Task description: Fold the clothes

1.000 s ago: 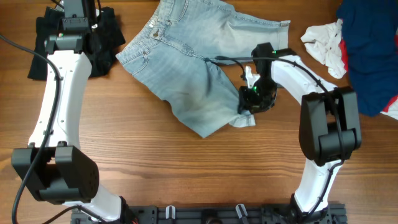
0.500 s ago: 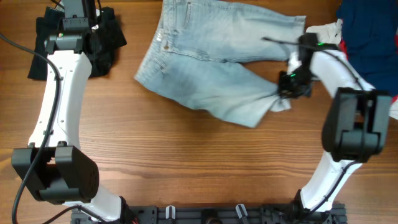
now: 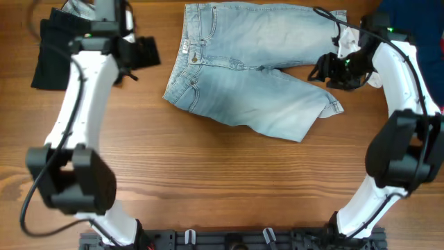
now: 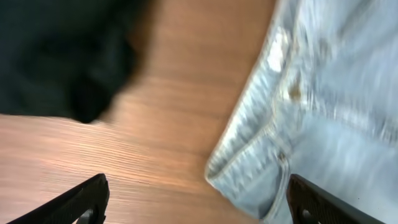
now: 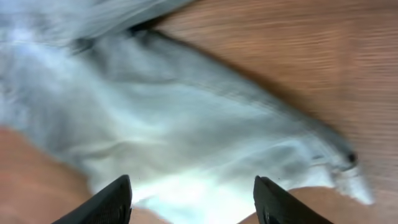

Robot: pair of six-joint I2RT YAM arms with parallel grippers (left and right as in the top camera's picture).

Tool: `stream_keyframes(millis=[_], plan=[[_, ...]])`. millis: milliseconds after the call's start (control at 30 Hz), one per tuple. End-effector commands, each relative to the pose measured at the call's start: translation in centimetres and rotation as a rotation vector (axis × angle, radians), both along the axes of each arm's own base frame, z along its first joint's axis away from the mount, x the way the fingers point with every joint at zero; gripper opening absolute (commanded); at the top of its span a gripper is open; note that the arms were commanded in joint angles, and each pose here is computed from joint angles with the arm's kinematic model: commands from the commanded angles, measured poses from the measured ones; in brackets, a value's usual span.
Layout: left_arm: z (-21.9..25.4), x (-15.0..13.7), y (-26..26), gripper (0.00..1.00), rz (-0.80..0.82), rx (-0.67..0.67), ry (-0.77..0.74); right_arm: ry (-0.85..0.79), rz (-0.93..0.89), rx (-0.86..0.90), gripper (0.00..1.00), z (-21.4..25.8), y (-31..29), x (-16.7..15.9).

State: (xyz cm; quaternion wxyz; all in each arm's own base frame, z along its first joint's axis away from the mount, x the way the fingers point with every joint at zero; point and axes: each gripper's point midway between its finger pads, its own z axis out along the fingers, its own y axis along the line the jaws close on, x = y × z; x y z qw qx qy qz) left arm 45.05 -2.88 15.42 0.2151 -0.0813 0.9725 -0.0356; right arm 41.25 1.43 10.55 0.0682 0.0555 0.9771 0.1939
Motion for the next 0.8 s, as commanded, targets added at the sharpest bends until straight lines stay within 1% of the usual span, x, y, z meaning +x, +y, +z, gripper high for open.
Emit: stream_keyframes(millis=[0,67,133,300,500,633,767], plan=[[-4.7,-0.7,-4.8,0.98,-0.324,-0.075,0.105,-0.108,0.106,0.042,0.64,3.9,2.7,-0.1],[-5.9,-1.3,-7.8,0.99,-0.531,-0.158,0.109,-0.11,0.118,0.042,0.63,3.9,3.2,-0.1],[-7.0,-1.6,-9.1,0.99,-0.625,-0.18,0.112,-0.116,0.126,0.042,0.63,3.9,3.6,0.1],[-10.0,-1.3,-9.8,0.99,-0.659,-0.167,0.147,-0.123,0.123,0.043,0.63,3.9,3.7,0.3],[-13.0,-0.6,-9.9,0.95,-0.664,-0.16,0.169,-0.128,0.126,0.042,0.63,3.9,3.7,0.4],[-13.6,0.3,-8.9,0.9,-0.644,-0.087,0.158,-0.132,0.126,0.041,0.63,3.9,3.7,0.4],[-13.8,1.0,-8.0,0.9,-0.629,-0.027,0.143,-0.153,0.126,0.039,0.62,4.1,3.6,0.9]])
